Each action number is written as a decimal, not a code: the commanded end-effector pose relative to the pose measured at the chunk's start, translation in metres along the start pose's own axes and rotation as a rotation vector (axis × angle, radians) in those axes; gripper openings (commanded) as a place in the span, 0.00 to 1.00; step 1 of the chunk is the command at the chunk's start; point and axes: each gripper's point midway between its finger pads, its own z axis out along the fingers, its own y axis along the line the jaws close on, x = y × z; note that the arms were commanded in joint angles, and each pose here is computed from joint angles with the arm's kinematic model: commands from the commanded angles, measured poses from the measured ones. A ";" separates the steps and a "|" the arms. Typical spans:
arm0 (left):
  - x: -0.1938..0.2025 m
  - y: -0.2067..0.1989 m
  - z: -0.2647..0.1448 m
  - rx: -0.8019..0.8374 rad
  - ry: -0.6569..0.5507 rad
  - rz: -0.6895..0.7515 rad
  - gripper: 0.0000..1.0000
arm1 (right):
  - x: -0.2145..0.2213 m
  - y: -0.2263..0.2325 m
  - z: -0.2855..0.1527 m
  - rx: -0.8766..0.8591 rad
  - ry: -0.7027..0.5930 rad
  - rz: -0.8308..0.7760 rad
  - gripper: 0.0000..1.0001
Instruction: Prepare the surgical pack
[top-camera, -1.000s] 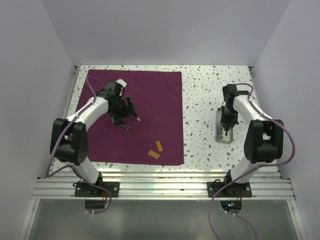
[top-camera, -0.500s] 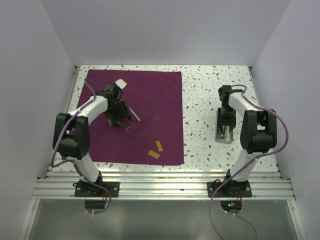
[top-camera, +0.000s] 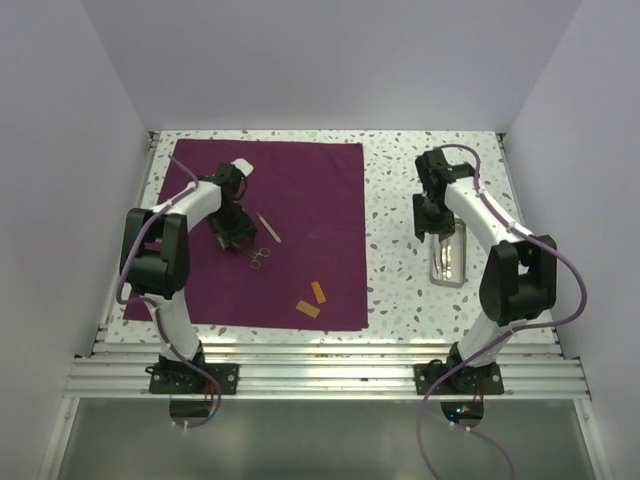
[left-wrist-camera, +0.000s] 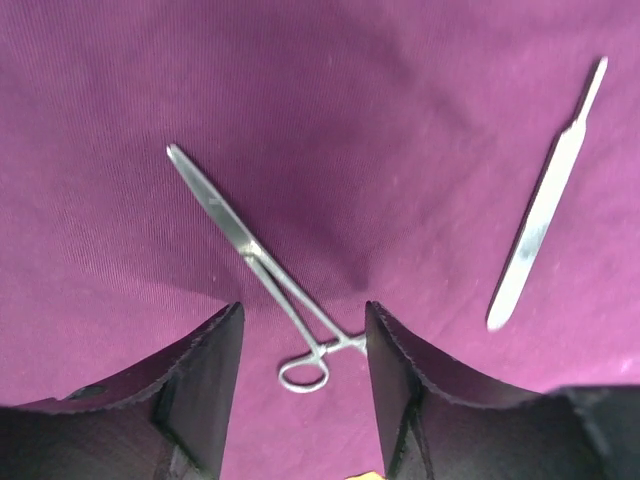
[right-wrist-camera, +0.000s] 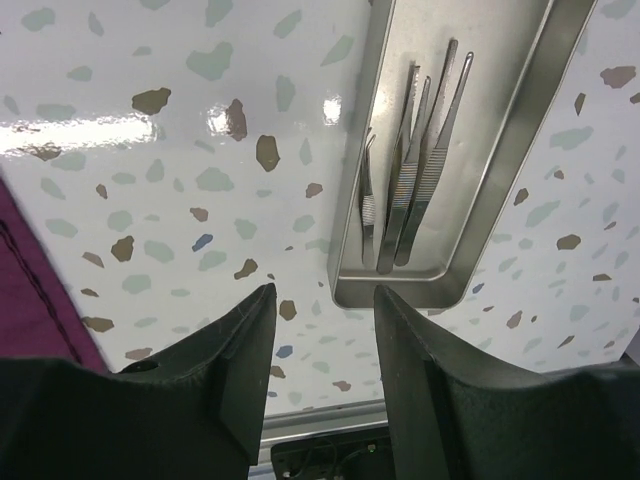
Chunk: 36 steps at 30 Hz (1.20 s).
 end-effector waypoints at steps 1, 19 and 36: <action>-0.015 0.000 -0.004 -0.045 -0.031 -0.067 0.55 | 0.003 0.000 -0.007 -0.022 -0.008 -0.001 0.48; 0.000 0.014 0.018 -0.144 0.040 -0.127 0.38 | -0.004 0.019 -0.008 -0.095 -0.022 -0.018 0.48; -0.006 0.000 0.006 -0.048 0.016 -0.064 0.00 | -0.023 0.075 -0.033 -0.224 -0.090 -0.078 0.48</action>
